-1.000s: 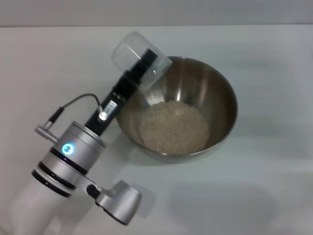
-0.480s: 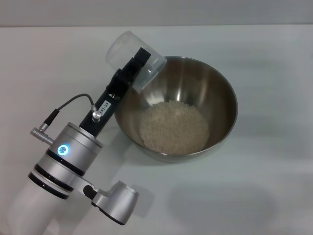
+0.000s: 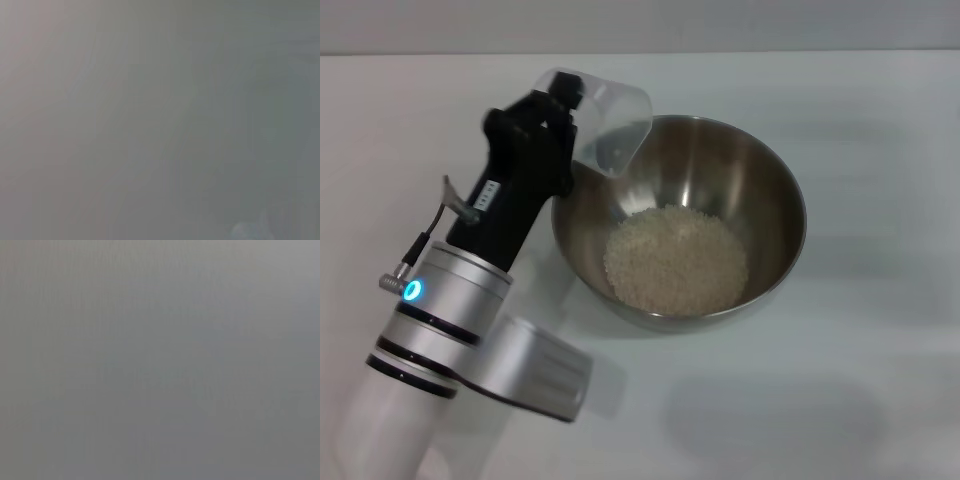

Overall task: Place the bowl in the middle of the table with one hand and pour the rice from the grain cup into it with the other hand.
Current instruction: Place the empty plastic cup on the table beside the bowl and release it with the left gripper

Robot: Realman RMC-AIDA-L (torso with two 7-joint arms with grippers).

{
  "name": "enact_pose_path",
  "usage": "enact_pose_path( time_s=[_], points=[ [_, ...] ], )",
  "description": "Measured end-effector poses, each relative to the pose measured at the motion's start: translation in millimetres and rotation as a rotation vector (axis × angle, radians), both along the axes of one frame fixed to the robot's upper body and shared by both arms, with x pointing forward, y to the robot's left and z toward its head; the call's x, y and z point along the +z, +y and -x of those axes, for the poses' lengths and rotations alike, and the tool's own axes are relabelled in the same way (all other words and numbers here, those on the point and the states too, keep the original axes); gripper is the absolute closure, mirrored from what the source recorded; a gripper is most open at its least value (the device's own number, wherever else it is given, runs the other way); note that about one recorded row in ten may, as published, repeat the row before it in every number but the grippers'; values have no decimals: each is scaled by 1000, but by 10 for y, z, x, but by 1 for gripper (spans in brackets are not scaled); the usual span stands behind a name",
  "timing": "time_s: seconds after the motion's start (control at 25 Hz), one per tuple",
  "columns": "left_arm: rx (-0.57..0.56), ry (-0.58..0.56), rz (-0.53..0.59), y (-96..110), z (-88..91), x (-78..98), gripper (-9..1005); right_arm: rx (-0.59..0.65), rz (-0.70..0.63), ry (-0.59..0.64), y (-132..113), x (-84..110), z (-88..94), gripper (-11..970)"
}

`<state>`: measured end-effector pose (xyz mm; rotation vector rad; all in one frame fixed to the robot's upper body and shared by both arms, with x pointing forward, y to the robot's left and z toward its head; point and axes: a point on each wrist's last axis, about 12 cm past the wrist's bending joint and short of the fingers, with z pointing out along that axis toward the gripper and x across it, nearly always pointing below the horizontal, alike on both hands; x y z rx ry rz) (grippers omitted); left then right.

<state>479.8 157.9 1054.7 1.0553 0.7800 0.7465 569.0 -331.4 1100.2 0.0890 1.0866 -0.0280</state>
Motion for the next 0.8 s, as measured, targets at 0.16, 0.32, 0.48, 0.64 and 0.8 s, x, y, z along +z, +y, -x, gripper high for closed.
enact_pose_path(
  time_s=[0.16, 0.32, 0.48, 0.64, 0.8],
  points=[
    [15, 196, 413, 101, -91, 24, 972, 0, 0, 2, 0, -2, -1, 625],
    [46, 280, 643, 210, -168, 22, 967, 2, 1, 3, 3, -3, -2, 624],
    [93, 417, 904, 357, -286, -57, 963, 5, 2, 4, 8, -5, -2, 624],
    [140, 530, 1021, 464, -378, -176, 958, 7, 2, 4, 11, -4, -3, 624],
    [170, 589, 1062, 507, -421, -241, 954, 6, 1, 4, 12, -8, 3, 625]
  ],
)
